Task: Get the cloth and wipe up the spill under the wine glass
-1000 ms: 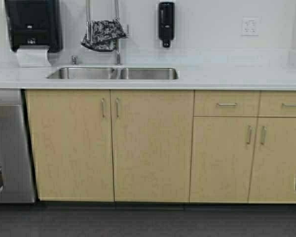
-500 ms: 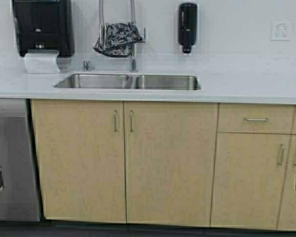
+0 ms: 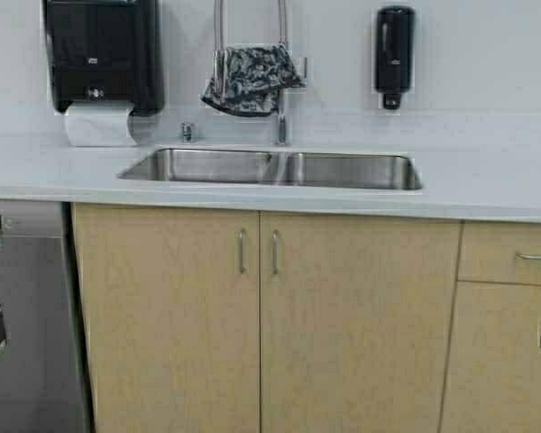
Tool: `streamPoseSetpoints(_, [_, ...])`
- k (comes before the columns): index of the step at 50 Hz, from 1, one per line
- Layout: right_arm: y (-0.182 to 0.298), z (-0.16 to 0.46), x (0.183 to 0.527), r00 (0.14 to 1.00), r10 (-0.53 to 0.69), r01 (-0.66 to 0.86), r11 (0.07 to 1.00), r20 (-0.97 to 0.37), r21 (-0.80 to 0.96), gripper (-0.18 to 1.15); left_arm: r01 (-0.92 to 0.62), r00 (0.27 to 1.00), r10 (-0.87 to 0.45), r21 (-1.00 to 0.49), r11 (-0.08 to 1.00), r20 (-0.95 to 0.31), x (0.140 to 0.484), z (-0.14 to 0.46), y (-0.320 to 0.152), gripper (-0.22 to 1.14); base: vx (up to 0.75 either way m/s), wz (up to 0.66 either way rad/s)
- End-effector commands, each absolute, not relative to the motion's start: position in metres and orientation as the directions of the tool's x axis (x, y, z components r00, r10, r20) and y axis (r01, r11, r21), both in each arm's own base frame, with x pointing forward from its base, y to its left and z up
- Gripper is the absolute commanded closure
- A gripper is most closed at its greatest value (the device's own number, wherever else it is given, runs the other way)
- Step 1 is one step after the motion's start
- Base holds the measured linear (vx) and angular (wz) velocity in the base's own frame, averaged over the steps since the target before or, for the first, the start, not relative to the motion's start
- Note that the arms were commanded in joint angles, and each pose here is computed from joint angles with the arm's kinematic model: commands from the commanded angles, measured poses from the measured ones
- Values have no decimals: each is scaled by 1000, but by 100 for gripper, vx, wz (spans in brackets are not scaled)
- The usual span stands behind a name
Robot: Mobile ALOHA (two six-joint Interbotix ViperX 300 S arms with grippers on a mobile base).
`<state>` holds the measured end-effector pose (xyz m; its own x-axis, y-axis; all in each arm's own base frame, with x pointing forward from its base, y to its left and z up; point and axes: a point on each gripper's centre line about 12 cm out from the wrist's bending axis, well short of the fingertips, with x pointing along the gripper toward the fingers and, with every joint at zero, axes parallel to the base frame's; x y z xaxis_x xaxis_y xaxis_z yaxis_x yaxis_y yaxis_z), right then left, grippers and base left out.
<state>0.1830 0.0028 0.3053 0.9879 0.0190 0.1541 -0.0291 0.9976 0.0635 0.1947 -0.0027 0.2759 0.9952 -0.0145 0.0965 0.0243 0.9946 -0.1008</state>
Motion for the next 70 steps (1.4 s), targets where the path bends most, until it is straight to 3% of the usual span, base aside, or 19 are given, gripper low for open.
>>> streamPoseSetpoints(1, [3, 311, 184, 985, 21, -33, 997, 172, 66, 92, 26, 995, -16, -96, 995, 103, 196, 278, -3, 89, 40, 15])
streamPoseSetpoints(23, [13, 321, 174, 972, 75, -90, 994, 225, 59, 92, 29, 993, -18, -92, 995, 118, 191, 278, -3, 89, 39, 12])
streamPoseSetpoints(50, [17, 324, 179, 976, 101, -110, 993, 192, 40, 92, 33, 989, -17, -106, 994, 144, 186, 281, -3, 89, 36, 8])
streamPoseSetpoints(70, [52, 328, 189, 964, 266, -266, 963, 7, -44, 92, 36, 984, -18, -101, 994, 175, 167, 285, -3, 89, 34, 3])
